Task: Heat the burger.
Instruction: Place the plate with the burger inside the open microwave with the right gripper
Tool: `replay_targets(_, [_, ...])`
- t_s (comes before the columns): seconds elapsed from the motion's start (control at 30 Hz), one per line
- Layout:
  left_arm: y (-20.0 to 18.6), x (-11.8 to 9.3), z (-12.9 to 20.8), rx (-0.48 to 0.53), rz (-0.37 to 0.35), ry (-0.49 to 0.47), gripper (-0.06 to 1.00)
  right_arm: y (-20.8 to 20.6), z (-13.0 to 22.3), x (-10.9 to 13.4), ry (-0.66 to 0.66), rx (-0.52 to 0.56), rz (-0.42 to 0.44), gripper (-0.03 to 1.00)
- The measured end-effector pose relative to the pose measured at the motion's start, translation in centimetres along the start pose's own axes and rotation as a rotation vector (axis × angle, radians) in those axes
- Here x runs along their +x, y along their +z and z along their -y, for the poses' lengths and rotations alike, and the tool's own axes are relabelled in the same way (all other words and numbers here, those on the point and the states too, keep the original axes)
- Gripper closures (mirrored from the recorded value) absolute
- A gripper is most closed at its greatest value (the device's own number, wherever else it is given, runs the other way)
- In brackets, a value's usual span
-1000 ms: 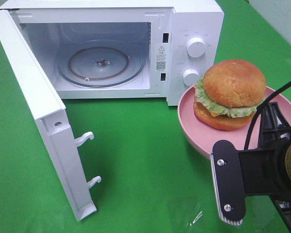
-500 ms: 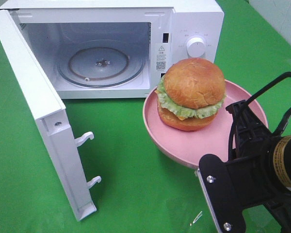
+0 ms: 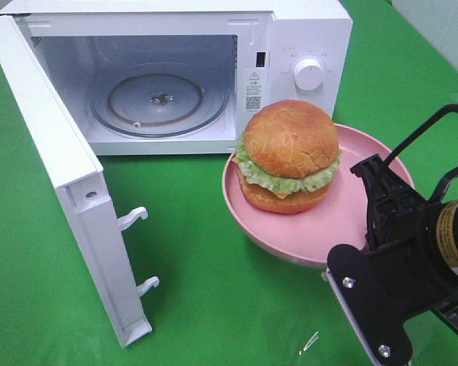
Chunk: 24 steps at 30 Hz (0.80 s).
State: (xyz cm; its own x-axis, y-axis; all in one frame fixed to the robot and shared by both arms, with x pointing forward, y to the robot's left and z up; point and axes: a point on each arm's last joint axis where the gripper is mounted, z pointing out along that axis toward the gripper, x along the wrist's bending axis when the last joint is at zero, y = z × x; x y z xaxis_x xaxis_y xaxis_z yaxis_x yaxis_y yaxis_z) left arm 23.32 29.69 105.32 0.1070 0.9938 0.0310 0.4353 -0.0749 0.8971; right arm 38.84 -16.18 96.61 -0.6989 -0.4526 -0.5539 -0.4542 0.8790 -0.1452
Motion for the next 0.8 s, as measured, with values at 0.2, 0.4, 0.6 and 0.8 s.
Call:
replay_targets(0.2, [0.0,0.0,0.0,0.000,0.000,0.000,-0.03,0.3,0.4,-0.2,-0.092,-0.060,0.010,0.92])
replay_targets(0.4, [0.0,0.0,0.0,0.000,0.000,0.000,-0.03,0.5,0.9,-0.4,-0.130,-0.087,-0.013,0.92])
replay_targets(0.6, [0.0,0.0,0.0,0.000,0.000,0.000,-0.03,0.4,1.6,-1.3,-0.113,-0.108,-0.014,0.92])
replay_targets(0.8, [0.0,0.0,0.0,0.000,0.000,0.000,-0.03,0.2,2.1,-2.1,-0.082,-0.124,-0.006,0.92])
